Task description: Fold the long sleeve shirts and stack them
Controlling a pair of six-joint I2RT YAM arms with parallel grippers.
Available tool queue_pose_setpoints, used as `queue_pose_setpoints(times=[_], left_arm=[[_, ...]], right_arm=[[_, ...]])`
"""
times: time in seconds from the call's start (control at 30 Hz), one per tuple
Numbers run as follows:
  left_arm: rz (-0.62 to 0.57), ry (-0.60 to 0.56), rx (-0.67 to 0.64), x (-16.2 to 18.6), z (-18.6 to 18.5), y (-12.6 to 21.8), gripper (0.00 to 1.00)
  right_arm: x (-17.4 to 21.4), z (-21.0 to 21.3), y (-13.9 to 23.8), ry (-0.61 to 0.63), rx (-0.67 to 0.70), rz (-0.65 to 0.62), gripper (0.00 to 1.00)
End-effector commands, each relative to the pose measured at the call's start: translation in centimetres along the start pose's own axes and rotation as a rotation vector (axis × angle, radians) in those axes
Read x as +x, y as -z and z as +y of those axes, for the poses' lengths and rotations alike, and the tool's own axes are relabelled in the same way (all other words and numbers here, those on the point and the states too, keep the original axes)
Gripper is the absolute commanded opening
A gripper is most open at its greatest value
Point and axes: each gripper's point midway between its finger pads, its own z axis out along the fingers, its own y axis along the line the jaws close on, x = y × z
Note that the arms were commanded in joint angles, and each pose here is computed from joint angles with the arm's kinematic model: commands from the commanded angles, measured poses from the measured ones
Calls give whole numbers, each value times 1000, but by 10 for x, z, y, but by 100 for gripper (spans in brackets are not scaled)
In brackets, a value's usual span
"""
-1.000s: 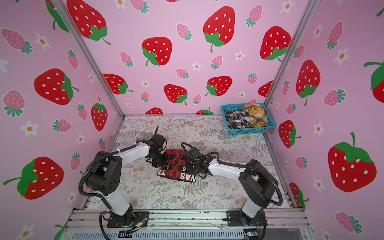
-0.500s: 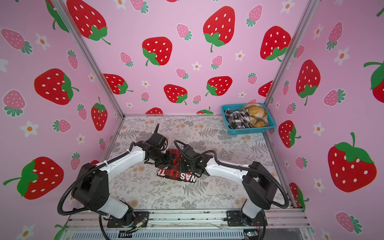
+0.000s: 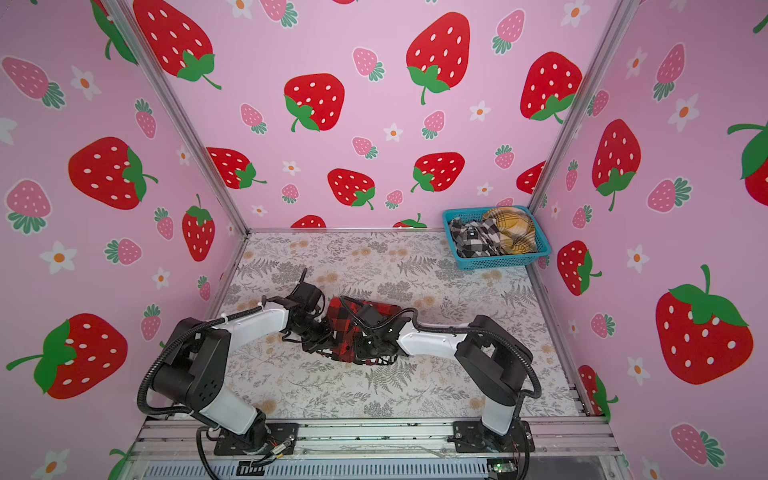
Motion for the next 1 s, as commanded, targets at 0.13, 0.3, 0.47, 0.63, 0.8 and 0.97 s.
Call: queue_pose_setpoints(times=[0.13, 0.3, 0.47, 0.63, 0.8, 0.97], left_arm=[[26, 11, -34, 9, 20, -12, 8], [-5, -36, -25, -2, -1, 7, 9], [-98, -94, 2, -30, -40, 50, 16], [-126, -89, 33, -69, -66, 62, 16], [-87, -34, 70, -105, -70, 35, 15], [-43, 20, 58, -121, -54, 9, 12]], right_arm=[[2, -25, 15, -58, 39, -5, 19], [-40, -27, 53, -59, 41, -120, 22], [-82, -56, 74, -111, 82, -184, 23], [-112, -84, 68, -158, 118, -189, 21], [-127, -99, 53, -181, 121, -164, 21], [-125, -109, 32, -185, 128, -112, 20]])
